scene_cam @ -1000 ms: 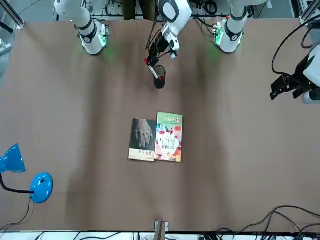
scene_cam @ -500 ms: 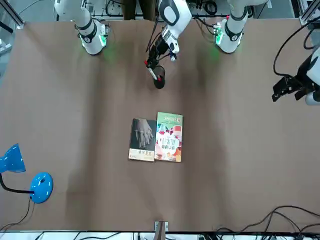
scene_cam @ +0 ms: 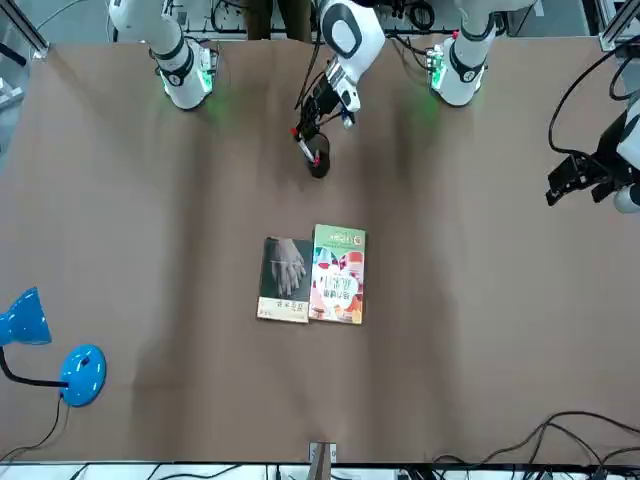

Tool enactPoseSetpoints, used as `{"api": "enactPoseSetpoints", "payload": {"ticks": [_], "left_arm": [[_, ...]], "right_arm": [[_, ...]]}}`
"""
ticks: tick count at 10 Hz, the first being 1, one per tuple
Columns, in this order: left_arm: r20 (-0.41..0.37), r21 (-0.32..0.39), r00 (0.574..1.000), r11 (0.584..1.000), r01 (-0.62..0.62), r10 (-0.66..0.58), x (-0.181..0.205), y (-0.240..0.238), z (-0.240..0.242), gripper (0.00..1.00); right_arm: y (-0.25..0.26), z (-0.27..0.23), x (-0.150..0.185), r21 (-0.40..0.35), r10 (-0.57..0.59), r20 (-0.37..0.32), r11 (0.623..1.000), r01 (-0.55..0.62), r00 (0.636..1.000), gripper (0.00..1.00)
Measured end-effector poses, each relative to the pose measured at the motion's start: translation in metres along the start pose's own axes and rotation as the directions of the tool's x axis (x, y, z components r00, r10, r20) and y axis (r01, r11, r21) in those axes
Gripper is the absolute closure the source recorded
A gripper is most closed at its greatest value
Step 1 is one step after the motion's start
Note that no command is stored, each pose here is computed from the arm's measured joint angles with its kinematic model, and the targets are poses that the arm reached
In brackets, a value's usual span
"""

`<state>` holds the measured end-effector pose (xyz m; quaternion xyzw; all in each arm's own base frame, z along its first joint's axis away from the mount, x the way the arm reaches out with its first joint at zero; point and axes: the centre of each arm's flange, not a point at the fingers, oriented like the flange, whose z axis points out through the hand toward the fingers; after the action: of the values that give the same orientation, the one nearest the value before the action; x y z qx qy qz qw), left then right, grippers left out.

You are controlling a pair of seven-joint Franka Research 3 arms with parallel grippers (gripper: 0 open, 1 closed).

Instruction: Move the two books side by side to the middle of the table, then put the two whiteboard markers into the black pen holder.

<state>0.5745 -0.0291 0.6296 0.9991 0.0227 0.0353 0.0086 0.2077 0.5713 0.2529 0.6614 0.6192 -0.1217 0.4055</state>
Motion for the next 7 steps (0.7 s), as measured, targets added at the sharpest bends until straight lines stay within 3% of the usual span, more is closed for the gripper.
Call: {"api": "enactPoseSetpoints", "payload": {"ticks": [1, 4, 7], "left_arm": [[0.0, 0.0, 1.0, 1.0, 0.0, 0.0, 0.0, 0.0, 0.0, 0.0], [0.004, 0.0, 1.0, 1.0, -0.006, 0.006, 0.0, 0.0, 0.0, 0.0], [0.056, 0.003, 0.998, 0.999, -0.033, 0.033, -0.006, 0.0, 0.003, 0.0]], "right_arm": [[-0.003, -0.002, 0.001, -0.004, 0.0, -0.003, 1.0, 0.0, 1.0, 0.64], [-0.001, -0.008, 0.001, -0.008, 0.009, -0.011, 1.0, -0.009, 1.0, 0.18], [0.037, -0.034, -0.022, 0.003, 0.08, 0.003, 0.997, -0.08, 0.997, 0.01]]}}
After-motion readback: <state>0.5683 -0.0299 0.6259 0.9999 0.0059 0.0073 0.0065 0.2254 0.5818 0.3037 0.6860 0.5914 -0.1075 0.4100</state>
